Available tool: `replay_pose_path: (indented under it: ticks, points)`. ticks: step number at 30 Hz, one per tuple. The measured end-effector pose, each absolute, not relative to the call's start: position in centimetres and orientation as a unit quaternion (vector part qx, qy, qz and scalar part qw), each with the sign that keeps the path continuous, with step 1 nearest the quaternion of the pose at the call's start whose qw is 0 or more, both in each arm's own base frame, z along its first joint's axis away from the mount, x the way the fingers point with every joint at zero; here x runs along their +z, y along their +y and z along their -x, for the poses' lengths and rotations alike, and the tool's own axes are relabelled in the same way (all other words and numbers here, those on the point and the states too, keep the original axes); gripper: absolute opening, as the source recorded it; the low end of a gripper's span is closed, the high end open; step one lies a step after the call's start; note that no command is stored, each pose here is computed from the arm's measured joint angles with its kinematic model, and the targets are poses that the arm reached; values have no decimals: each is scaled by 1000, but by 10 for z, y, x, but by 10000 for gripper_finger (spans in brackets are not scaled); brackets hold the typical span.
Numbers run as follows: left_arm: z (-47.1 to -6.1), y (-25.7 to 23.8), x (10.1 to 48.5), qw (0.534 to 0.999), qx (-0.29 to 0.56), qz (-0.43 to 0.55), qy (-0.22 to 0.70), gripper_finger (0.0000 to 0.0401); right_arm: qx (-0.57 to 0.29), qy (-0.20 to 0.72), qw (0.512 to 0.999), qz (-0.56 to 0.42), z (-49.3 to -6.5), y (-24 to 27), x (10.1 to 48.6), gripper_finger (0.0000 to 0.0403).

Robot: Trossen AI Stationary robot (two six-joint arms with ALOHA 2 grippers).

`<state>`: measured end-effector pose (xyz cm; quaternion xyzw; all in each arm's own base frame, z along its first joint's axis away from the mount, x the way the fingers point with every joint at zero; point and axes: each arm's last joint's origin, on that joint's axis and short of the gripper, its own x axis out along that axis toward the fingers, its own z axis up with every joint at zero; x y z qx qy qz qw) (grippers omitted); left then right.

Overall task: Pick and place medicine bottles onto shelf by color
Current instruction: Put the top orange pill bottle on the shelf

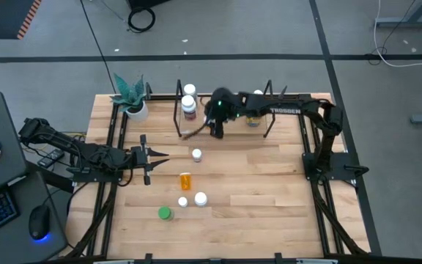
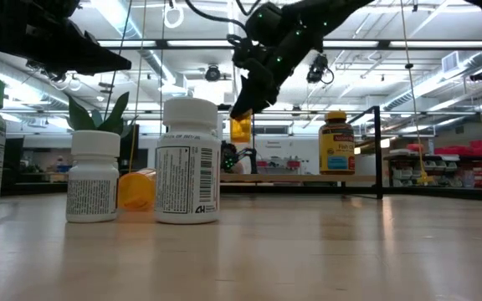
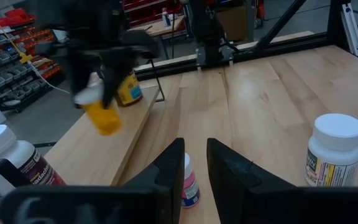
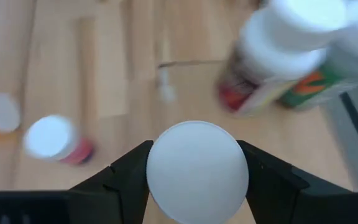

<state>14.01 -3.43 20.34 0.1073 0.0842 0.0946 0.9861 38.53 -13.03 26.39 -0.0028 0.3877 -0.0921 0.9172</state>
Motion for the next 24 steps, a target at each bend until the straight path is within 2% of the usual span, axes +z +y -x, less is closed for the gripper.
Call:
replay_pose_path:
  ticks: [12, 24]
  points:
    - [-140, -34, 204, 985, 94, -119, 84, 69, -132, 299, 945, -13, -365, -212, 272, 226]
    - [-141, -32, 205, 983, 103, -128, 82, 67, -118, 318, 940, -33, -371, -250, 218, 226]
